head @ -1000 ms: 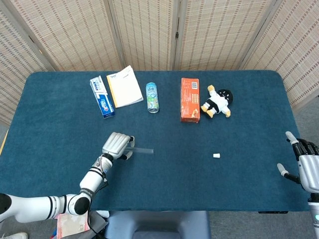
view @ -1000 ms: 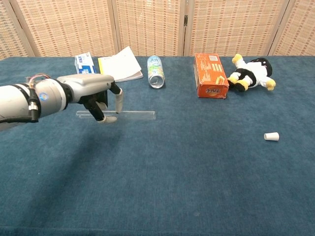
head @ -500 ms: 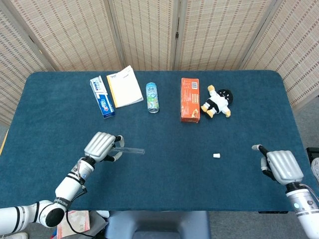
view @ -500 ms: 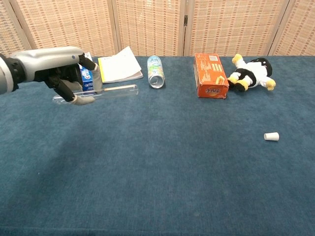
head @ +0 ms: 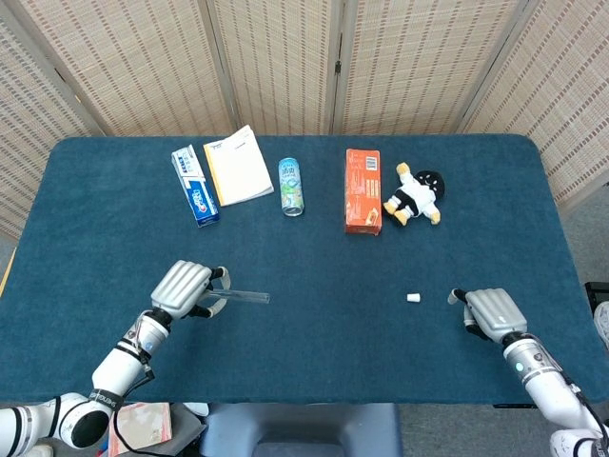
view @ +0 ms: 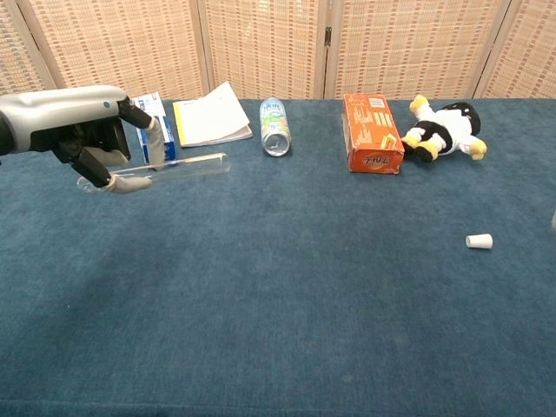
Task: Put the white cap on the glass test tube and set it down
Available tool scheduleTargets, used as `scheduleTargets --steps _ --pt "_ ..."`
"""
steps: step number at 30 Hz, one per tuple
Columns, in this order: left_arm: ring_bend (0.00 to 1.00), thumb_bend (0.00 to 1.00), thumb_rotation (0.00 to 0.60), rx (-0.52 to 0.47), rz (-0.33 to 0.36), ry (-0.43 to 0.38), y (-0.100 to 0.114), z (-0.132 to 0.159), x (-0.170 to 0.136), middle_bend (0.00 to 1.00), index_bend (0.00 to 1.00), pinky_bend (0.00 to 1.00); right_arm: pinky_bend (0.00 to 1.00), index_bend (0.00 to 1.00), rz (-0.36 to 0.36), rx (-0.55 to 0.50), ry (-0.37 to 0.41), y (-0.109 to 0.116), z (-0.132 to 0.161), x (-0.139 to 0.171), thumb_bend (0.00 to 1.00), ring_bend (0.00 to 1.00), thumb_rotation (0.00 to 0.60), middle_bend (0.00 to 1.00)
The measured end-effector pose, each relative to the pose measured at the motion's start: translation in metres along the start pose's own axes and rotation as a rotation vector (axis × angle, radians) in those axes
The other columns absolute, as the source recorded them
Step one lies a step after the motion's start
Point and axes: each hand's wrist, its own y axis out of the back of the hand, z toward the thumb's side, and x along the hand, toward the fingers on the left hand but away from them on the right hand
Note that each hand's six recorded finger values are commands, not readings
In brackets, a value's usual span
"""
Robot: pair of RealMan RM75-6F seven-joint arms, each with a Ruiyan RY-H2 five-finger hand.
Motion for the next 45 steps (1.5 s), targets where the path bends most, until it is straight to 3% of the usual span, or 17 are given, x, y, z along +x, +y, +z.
scheduleTargets --steps 21,45 --pt "1.00 0.34 0.600 -0.027 -0.024 -0.003 -0.008 -0.001 -0.001 1.00 0.58 1.00 1.00 0.32 0.045 -0.018 0.040 -0.020 0.021 -0.046 1.00 1.00 0.600 1.00" --pt "1.00 0.34 0.600 -0.046 -0.042 -0.003 -0.013 -0.002 0.000 1.00 0.57 1.00 1.00 0.32 0.008 0.023 0.169 -0.007 0.067 -0.056 1.00 1.00 0.600 1.00"
